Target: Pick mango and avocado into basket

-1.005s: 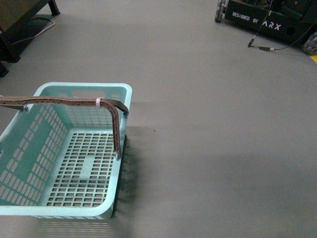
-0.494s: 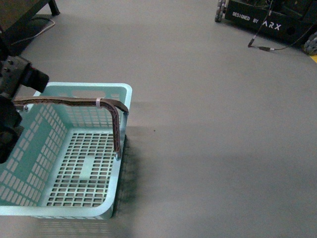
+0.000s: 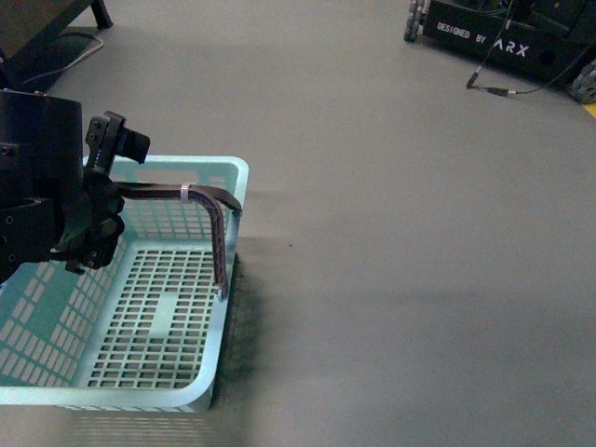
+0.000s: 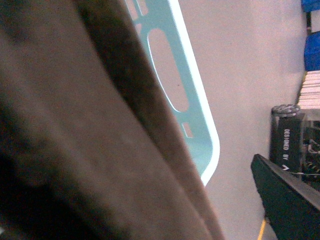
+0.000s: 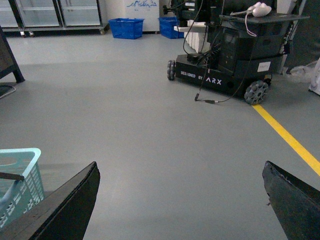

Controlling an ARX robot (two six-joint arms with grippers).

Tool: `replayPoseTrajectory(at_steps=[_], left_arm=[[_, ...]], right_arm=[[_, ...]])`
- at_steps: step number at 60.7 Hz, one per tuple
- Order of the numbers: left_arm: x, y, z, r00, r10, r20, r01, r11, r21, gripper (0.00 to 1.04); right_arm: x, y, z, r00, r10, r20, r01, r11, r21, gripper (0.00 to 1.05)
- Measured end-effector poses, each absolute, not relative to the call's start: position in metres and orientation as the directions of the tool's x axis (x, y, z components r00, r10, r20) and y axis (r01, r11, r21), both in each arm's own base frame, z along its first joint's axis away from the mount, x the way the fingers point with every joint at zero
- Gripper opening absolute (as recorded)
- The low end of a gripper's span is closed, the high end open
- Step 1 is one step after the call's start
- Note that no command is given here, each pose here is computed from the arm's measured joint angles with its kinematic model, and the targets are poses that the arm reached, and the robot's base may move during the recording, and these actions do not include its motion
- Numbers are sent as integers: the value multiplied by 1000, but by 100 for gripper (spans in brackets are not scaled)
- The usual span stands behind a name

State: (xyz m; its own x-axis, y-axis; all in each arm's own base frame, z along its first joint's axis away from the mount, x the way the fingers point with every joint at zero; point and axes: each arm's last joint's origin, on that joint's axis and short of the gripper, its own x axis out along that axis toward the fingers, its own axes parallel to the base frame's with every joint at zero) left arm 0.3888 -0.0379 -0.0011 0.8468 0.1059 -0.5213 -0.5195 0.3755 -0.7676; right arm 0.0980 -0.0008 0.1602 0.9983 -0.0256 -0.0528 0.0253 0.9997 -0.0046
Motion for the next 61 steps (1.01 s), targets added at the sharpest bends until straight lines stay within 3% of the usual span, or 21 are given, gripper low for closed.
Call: replayPoseTrajectory(at_steps=[9,27,31,47,61], left_arm=[[402,-35,7,897,115,-426,-441,287,-850,55],[404,-24,33,902,116,-415,-430,157,-889,8],[399,-18,55,894,139,-425,-446,192,-875,6],[361,0,138,883,175,-437,-463,157,-872,6],[321,7,200,879,185,-439,-458,71,-886,6]], right_arm=[[98,-1,160,998,-26,-53,25,1000,-5,97],[98,-1,160,998,-26,-53,25,1000,-5,97],[98,-1,160,998,-25,-53,25,1000,-5,97],[98,-1,160,998,-26,-53,25,1000,-5,97],[98,-1,160,998,-26,-53,25,1000,-5,97]])
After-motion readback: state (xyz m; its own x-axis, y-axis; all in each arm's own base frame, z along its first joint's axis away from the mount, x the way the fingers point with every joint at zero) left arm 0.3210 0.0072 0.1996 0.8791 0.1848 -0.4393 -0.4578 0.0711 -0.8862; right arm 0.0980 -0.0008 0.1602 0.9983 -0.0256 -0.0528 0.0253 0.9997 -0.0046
